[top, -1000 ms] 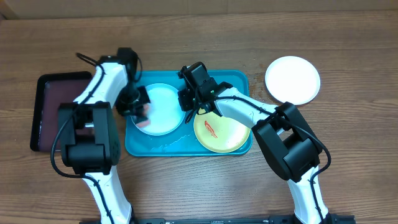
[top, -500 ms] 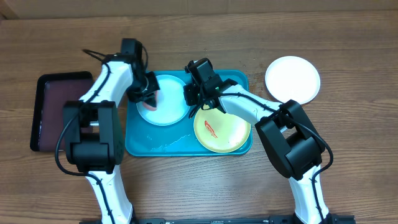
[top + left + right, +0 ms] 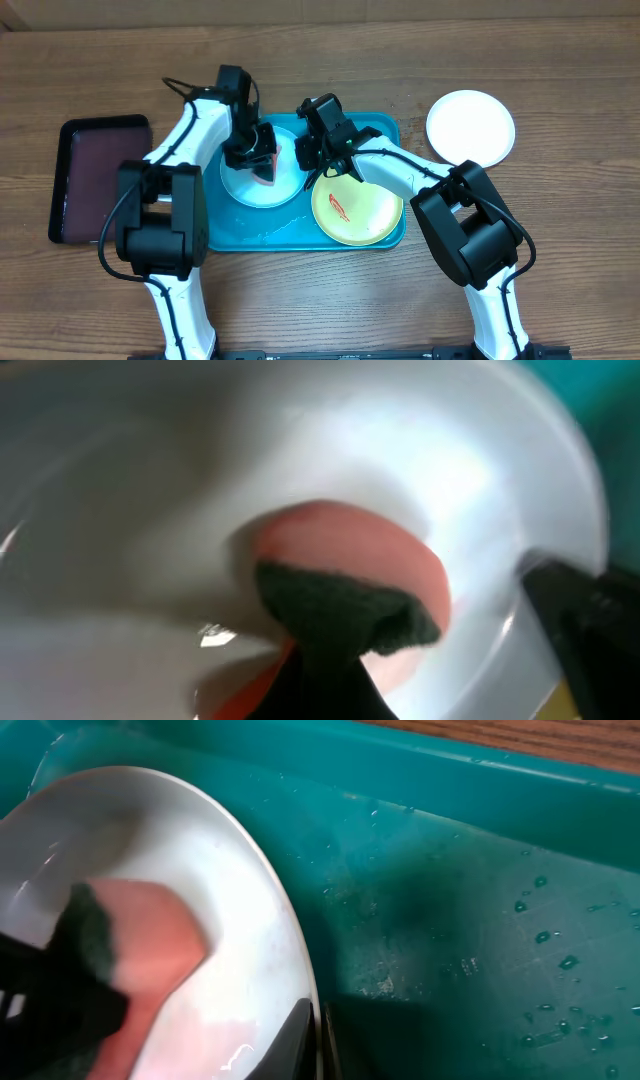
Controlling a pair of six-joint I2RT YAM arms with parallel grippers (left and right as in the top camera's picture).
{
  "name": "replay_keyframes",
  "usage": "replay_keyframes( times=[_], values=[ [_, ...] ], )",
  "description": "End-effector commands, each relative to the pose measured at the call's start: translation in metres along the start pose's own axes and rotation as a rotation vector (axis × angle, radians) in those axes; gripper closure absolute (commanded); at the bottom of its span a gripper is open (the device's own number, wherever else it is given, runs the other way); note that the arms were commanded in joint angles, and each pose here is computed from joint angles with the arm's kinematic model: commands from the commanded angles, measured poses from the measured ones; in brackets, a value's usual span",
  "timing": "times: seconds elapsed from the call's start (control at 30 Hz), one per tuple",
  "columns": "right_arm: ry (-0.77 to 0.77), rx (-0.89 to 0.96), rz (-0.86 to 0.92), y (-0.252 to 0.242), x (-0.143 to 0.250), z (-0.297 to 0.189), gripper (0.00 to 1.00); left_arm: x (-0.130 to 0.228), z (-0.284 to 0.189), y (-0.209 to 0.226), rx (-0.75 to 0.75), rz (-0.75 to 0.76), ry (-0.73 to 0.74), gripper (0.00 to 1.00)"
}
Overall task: Clean dirty plates on tray and stack at the side
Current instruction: 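Lift the light-blue plate with the right gripper and carry it right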
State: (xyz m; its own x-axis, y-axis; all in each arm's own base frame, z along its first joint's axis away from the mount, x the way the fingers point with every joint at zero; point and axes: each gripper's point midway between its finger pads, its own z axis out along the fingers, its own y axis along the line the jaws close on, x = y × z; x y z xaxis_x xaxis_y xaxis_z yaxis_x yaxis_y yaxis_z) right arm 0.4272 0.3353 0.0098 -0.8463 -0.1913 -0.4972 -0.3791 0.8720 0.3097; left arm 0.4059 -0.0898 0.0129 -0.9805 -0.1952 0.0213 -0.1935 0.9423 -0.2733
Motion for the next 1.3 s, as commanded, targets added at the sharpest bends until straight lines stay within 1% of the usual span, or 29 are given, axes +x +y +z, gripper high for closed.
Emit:
replay_keyframes(
  times=[0.0, 0.13, 0.23, 0.3, 0.4, 0.57, 0.67, 0.73, 0.83, 0.9, 0.97, 1.0, 1.17, 1.27],
  values=[
    [0.043, 0.011, -0.013, -0.002, 0.015, 0.009, 0.96, 0.003, 0.0, 0.02, -0.009, -0.001, 0.053, 0.96],
    [0.039, 0.022, -0.013, -0.004, 0.015, 0.009, 0.96, 0.014, -0.009, 0.04, -0.022, -0.038, 0.109, 0.96],
    [0.035, 0.04, -0.013, -0.007, 0.014, 0.009, 0.96, 0.012, -0.022, 0.065, -0.098, -0.103, 0.091, 0.96],
    [0.039, 0.044, -0.013, -0.008, 0.015, 0.009, 0.96, 0.006, -0.038, 0.08, -0.136, -0.151, 0.041, 0.96],
    [0.044, 0.046, -0.012, -0.009, 0.016, 0.009, 0.96, -0.006, -0.074, 0.088, -0.119, -0.176, -0.069, 0.96],
    [0.042, 0.045, -0.013, -0.008, 0.016, 0.009, 0.96, -0.026, -0.151, 0.089, -0.08, -0.178, -0.321, 0.96],
    [0.037, 0.043, -0.015, -0.007, 0.015, 0.009, 0.96, -0.028, -0.194, 0.096, -0.064, -0.223, -0.448, 0.96],
    [0.021, 0.033, -0.058, 0.0, 0.008, 0.004, 0.96, -0.022, -0.219, 0.121, -0.119, -0.327, -0.514, 0.96],
    [-0.024, 0.026, -0.183, 0.014, -0.006, -0.011, 0.96, -0.008, -0.234, 0.16, -0.238, -0.492, -0.542, 0.96],
    [-0.075, 0.076, -0.257, 0.021, -0.021, -0.027, 0.96, 0.001, -0.236, 0.18, -0.296, -0.58, -0.535, 0.96],
    [-0.152, 0.188, -0.353, 0.028, -0.039, -0.05, 0.96, 0.007, -0.234, 0.193, -0.309, -0.638, -0.518, 0.96],
    [-0.175, 0.226, -0.383, 0.029, -0.045, -0.057, 0.96, 0.009, -0.234, 0.197, -0.312, -0.649, -0.514, 0.96],
    [-0.367, 0.619, -0.613, 0.043, -0.084, -0.127, 0.96, 0.011, -0.235, 0.211, -0.322, -0.683, -0.512, 0.96],
    [-0.439, 0.808, -0.715, 0.057, -0.097, -0.161, 0.96, 0.011, -0.235, 0.213, -0.324, -0.688, -0.513, 0.96]
  ],
)
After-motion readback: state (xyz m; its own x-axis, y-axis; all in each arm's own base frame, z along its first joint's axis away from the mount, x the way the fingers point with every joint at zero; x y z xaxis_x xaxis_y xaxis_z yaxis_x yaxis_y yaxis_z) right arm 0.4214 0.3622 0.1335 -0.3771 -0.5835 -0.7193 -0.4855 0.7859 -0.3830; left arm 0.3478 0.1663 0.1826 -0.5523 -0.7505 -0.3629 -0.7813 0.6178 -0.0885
